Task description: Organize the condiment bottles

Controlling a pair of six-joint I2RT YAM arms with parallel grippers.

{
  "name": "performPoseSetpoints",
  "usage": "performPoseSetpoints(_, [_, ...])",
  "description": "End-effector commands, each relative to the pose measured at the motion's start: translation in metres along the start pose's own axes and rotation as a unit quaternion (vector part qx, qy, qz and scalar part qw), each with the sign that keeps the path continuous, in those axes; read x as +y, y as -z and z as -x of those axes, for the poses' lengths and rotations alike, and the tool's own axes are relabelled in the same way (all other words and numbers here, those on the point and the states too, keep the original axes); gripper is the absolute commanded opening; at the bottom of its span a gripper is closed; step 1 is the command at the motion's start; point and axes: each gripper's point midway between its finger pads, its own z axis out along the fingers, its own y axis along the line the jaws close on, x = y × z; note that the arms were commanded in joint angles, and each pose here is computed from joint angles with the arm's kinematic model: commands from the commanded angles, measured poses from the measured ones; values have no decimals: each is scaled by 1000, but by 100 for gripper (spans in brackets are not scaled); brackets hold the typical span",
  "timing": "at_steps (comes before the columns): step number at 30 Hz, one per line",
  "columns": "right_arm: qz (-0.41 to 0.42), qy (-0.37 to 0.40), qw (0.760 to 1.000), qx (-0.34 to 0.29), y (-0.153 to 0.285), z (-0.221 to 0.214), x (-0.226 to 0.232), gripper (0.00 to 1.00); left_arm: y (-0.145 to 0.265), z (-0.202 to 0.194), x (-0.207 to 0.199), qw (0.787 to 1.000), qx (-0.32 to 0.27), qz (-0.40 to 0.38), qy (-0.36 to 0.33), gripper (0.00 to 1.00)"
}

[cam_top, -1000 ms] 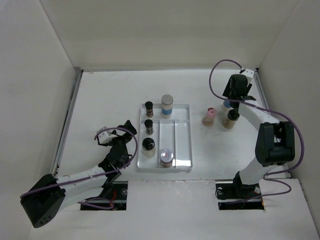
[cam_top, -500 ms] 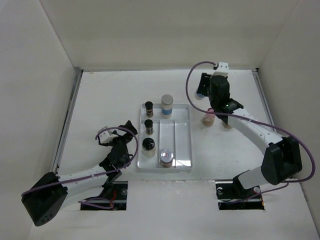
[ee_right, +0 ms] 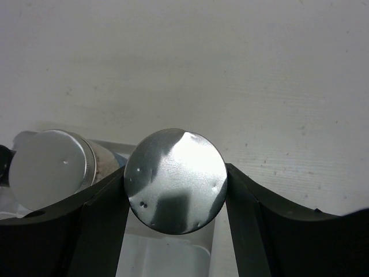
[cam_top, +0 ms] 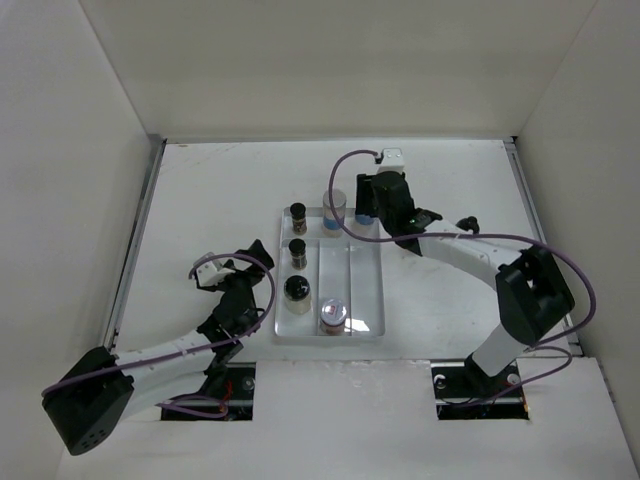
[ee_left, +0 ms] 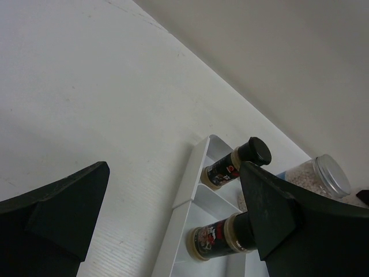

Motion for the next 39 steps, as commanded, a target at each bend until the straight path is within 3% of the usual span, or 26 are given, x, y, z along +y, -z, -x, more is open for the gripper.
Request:
performPoseSetpoints(1, [-1, -35, 997, -74, 0, 44, 13, 49, 7, -10, 25, 1000, 7, 2, -4, 100])
performPoseSetpoints(4, [-14, -22, 997, -70, -2, 33, 12, 54, 7, -11, 25, 1000, 9, 2, -7, 100])
performPoseSetpoints(10, [-11, -17, 998, -68, 4, 26, 15, 80, 7, -13, 24, 1000, 12, 1, -8, 100])
performPoseSetpoints(15, [-3, -36, 996, -87, 29, 43, 8, 92, 6, -15, 22, 1000, 16, -2, -9, 100])
performPoseSetpoints(21, [-47, -70, 991, -100, 64, 41, -52, 94, 6, -16, 21, 1000, 18, -4, -9, 100])
performPoseSetpoints(25, [-131, -67, 987, -59, 65, 11, -107, 97, 5, -16, 20, 1000, 18, -5, -6, 100])
performPoseSetpoints(32, [-162, -77, 984, -5, 52, -31, -130, 98, 6, -16, 17, 1000, 21, -10, -2, 100])
performPoseSetpoints(36, [-146, -86, 985, 31, 34, -51, -126, 94, 6, -18, 18, 1000, 23, -9, -6, 100])
performPoseSetpoints(39, [-149, -85, 984, 38, 23, -59, -127, 80, 6, -18, 15, 1000, 25, -13, -4, 100])
